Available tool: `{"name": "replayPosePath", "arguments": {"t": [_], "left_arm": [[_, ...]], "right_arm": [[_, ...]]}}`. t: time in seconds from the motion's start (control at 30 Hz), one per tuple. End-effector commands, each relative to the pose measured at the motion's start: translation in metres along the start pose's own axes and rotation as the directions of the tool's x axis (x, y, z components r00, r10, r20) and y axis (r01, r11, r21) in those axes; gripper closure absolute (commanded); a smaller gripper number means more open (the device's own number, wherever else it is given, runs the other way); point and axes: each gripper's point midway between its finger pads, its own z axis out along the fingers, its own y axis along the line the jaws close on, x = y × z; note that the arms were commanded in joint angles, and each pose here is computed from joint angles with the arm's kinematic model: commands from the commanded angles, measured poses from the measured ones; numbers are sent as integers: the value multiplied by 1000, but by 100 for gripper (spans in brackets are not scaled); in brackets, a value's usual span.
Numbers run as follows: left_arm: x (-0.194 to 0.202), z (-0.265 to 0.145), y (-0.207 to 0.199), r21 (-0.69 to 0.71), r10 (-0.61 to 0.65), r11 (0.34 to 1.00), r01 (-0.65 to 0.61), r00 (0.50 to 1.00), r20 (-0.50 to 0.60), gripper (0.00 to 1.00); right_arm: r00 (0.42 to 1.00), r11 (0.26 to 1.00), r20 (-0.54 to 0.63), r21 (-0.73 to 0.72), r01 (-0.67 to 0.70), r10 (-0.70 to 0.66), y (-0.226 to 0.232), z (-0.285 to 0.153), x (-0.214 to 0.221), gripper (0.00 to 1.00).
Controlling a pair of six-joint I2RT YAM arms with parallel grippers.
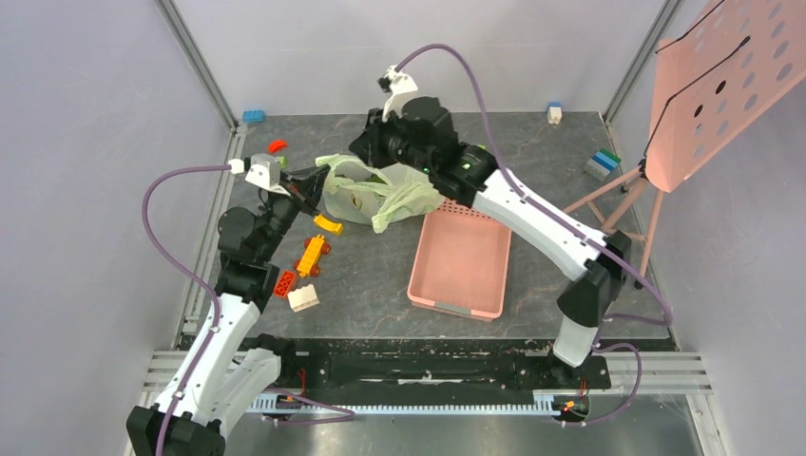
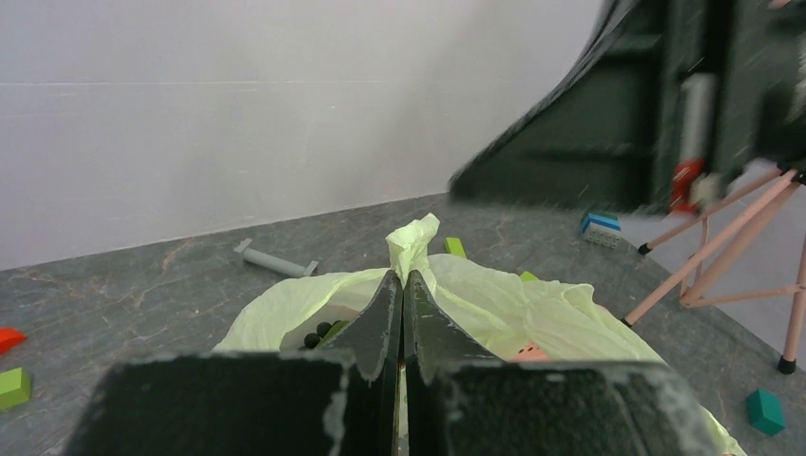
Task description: Take the fake fruits out of the plastic bag
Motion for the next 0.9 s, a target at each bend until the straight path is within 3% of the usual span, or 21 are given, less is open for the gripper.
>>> {"name": "replayPosePath", "arguments": {"t": [0.0,0.6,0.87], "left_arm": [[-21,-1,-3,0,-8,1000,8,999,50,98],[-7,-32,-21,65,-20,998,19,1000,18,98],[2,-59,-9,-40,-44,998,46,999,29,98]], "right_arm": [[990,996,-122,63,-66,73,-5,21,48,82],[976,977,-215,211,1,45,-79,62,140,78],[948,983,-319,169,70,-13,-96,37,199,60]]}}
